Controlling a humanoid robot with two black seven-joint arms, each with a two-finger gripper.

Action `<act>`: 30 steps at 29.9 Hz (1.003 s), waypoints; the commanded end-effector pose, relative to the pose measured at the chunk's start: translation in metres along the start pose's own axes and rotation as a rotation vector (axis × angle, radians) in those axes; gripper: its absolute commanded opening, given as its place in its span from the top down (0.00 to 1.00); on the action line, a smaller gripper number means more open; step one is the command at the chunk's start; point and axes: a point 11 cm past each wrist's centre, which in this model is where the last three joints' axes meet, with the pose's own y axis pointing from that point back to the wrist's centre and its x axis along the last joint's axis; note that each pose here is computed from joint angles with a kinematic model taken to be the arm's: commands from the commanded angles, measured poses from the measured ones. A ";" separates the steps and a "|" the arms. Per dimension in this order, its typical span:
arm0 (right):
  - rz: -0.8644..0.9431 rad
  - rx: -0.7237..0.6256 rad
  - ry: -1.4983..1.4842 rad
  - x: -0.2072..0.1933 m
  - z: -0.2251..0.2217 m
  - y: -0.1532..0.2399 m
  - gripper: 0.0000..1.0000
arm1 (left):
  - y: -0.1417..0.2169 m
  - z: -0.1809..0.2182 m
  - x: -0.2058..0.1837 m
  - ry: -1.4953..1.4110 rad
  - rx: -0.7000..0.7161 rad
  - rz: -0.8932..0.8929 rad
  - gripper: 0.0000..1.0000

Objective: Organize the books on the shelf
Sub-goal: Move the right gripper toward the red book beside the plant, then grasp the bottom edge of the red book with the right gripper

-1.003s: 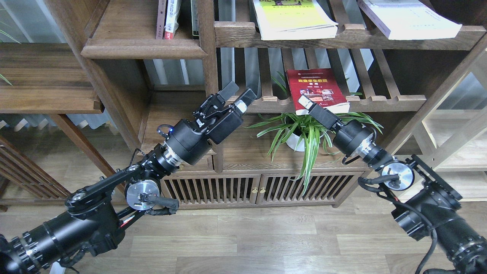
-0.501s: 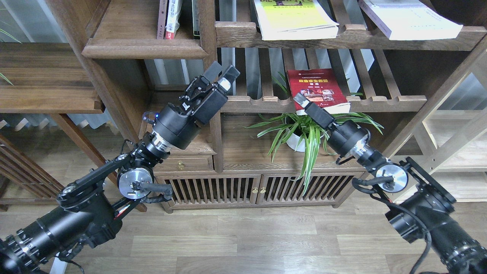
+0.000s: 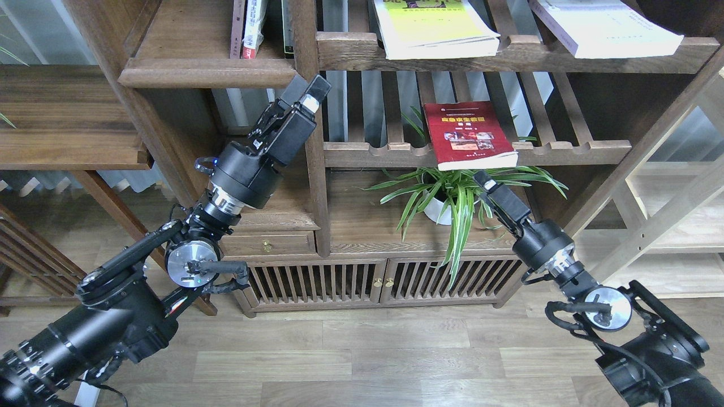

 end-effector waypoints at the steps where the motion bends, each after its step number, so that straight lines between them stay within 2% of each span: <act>1: -0.009 0.038 -0.059 -0.001 -0.001 -0.003 0.00 | 0.002 0.001 0.002 -0.004 0.003 0.004 0.00; 12: -0.005 0.052 -0.146 0.000 0.010 -0.006 0.01 | 0.004 0.001 0.001 -0.006 0.016 -0.011 0.00; 19: 0.153 0.096 -0.301 0.009 0.008 -0.022 0.01 | 0.008 0.001 0.004 -0.005 0.017 0.000 0.00; 30: 0.272 0.076 -0.385 -0.005 0.019 -0.067 0.01 | 0.013 0.004 0.009 -0.012 0.014 0.010 0.00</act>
